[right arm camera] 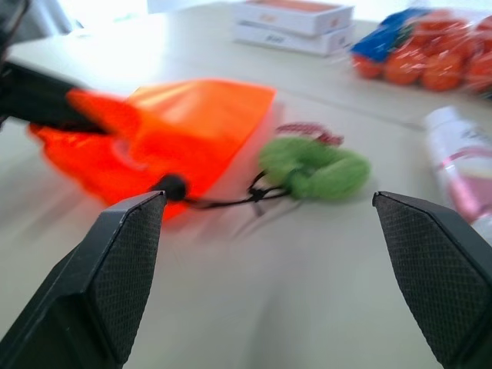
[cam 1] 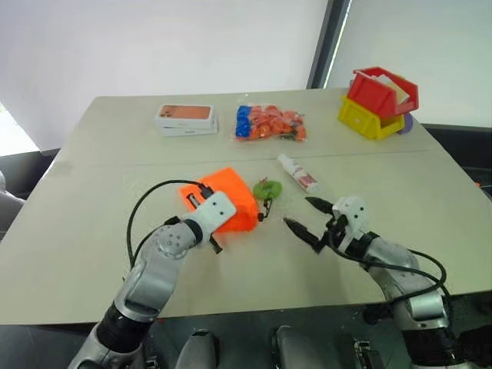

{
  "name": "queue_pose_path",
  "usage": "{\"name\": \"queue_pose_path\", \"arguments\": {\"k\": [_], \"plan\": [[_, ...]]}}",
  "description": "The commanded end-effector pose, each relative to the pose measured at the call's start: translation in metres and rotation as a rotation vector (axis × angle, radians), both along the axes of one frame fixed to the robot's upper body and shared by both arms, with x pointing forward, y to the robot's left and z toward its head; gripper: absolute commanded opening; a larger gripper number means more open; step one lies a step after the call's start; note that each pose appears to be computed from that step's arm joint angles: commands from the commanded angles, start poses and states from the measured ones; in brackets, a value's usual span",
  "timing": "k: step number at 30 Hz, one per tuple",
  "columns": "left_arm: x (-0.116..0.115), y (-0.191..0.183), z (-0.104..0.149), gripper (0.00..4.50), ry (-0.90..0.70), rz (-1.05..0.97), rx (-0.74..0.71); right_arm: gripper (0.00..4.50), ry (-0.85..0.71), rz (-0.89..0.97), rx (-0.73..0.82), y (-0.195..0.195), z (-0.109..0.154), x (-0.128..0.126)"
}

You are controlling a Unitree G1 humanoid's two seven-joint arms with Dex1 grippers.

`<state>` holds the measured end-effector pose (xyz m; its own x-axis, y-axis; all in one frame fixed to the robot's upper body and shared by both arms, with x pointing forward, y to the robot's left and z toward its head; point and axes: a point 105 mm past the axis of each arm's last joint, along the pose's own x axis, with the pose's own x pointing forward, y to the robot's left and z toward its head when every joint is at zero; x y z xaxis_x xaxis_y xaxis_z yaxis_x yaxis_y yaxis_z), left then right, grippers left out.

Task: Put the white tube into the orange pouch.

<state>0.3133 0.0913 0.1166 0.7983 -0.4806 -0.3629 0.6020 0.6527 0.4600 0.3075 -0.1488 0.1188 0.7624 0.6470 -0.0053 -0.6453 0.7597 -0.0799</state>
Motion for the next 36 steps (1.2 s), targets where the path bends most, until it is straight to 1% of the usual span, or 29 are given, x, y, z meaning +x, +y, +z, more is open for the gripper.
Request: {"name": "queue_pose_path", "arguments": {"k": [1,4,7,12,15,19,24,27,30,32,33,36], "plan": [[0.001,-0.004,0.022,0.02,-0.024,-0.047,-0.093,4.5,-0.041,-0.11,0.015,-0.011,0.012,0.02],[0.003,-0.006,0.026,0.02,-0.01,-0.056,-0.135,4.5,-0.019,-0.21,-0.012,-0.018,0.005,0.043],[0.005,-0.008,0.029,0.02,0.002,-0.057,-0.171,4.5,0.006,-0.251,0.031,-0.017,0.002,0.059],[0.005,-0.008,0.028,0.02,0.011,-0.062,-0.17,4.5,0.024,-0.371,0.03,-0.023,-0.007,0.088],[0.006,-0.008,0.026,0.02,0.013,-0.059,-0.166,4.5,0.026,-0.411,0.005,-0.028,-0.012,0.098],[0.006,-0.006,0.023,0.02,0.016,-0.048,-0.157,4.5,0.046,-0.4,-0.001,-0.027,-0.02,0.106],[0.006,-0.007,0.02,0.02,0.02,-0.045,-0.152,4.5,0.04,-0.38,0.03,-0.025,-0.018,0.114],[0.006,-0.008,0.018,0.0,0.022,-0.044,-0.151,3.66,0.037,-0.374,0.036,-0.025,-0.018,0.116],[0.006,-0.008,0.017,0.0,0.023,-0.043,-0.149,2.07,0.035,-0.366,0.04,-0.024,-0.018,0.116],[0.006,-0.007,0.017,0.0,0.024,-0.041,-0.15,1.29,0.03,-0.35,0.032,-0.023,-0.018,0.115],[0.006,-0.007,0.017,0.0,0.024,-0.04,-0.15,1.18,0.027,-0.346,0.028,-0.023,-0.018,0.114],[0.006,-0.007,0.016,0.0,0.025,-0.041,-0.151,1.18,0.024,-0.342,0.038,-0.024,-0.017,0.111]]}}
